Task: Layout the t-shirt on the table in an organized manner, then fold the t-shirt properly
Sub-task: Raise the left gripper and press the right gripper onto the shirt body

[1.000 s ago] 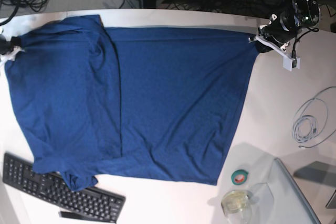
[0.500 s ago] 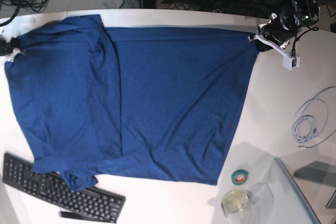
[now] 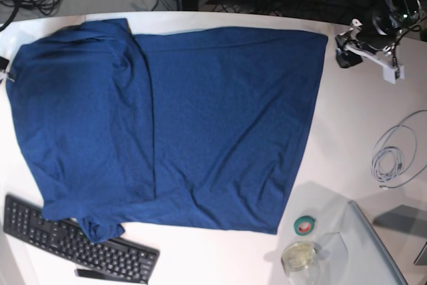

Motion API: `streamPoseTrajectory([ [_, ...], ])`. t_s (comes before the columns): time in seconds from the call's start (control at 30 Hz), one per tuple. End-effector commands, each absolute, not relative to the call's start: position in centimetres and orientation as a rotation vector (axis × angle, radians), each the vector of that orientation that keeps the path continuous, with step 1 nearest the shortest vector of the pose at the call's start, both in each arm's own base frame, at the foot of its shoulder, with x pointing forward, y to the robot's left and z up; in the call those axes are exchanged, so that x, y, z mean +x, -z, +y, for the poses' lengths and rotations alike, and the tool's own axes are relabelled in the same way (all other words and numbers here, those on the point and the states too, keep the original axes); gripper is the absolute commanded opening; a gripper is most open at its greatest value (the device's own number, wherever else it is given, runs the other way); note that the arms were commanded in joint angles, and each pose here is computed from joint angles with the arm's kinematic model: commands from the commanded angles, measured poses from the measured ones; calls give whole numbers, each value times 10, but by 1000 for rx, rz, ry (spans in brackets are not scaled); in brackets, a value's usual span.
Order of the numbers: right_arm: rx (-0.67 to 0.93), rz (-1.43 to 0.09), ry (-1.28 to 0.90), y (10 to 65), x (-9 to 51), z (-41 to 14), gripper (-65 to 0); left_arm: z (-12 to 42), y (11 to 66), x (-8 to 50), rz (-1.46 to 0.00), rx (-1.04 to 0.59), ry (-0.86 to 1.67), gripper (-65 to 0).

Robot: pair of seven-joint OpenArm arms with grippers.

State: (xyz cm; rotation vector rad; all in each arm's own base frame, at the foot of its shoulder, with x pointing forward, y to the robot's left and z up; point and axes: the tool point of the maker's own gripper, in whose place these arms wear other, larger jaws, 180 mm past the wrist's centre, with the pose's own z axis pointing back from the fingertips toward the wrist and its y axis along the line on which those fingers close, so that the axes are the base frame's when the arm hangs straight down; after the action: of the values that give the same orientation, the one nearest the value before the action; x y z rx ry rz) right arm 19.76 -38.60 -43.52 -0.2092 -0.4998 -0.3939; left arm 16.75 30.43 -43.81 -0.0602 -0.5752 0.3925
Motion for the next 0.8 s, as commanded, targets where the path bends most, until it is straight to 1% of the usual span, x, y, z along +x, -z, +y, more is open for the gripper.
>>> streamPoseTrajectory([
  [0.0, -228, -581, 366, 413, 218, -392, -371, 316, 423, 175, -631, -35, -394, -212],
  [0.07, -195, -633, 296, 402, 241, -370, -371, 329, 411, 174, -662, -6, -416, -214],
  [0.2, -44, -699, 19, 393, 306, -289, -378, 351, 396, 168, -707, 42, -473, -217],
  [0.33, 65, -706, -117, 398, 360, -220, -378, 354, 388, 162, -737, 58, -514, -222],
  [0.37, 85, -692, -131, 403, 369, -206, -378, 354, 390, 161, -733, 58, -516, -244],
  [0.4, 101, -676, -142, 408, 379, -195, -378, 354, 390, 160, -729, 59, -517, -288],
  [0.43, 114, -652, -144, 415, 386, -185, -378, 354, 391, 159, -726, 59, -518, -354],
  [0.5, 125, -614, -140, 432, 395, -176, -378, 356, 392, 157, -720, 67, -516, -538],
  [0.53, 122, -618, -136, 436, 402, -175, -378, 356, 393, 154, -714, 68, -517, -650],
  [0.63, 111, -601, -150, 449, 405, -174, -378, 357, 397, 147, -694, 74, -516, -650],
  [0.77, 135, -559, -161, 466, 397, -154, -378, 359, 409, 137, -655, 67, -536, -650],
])
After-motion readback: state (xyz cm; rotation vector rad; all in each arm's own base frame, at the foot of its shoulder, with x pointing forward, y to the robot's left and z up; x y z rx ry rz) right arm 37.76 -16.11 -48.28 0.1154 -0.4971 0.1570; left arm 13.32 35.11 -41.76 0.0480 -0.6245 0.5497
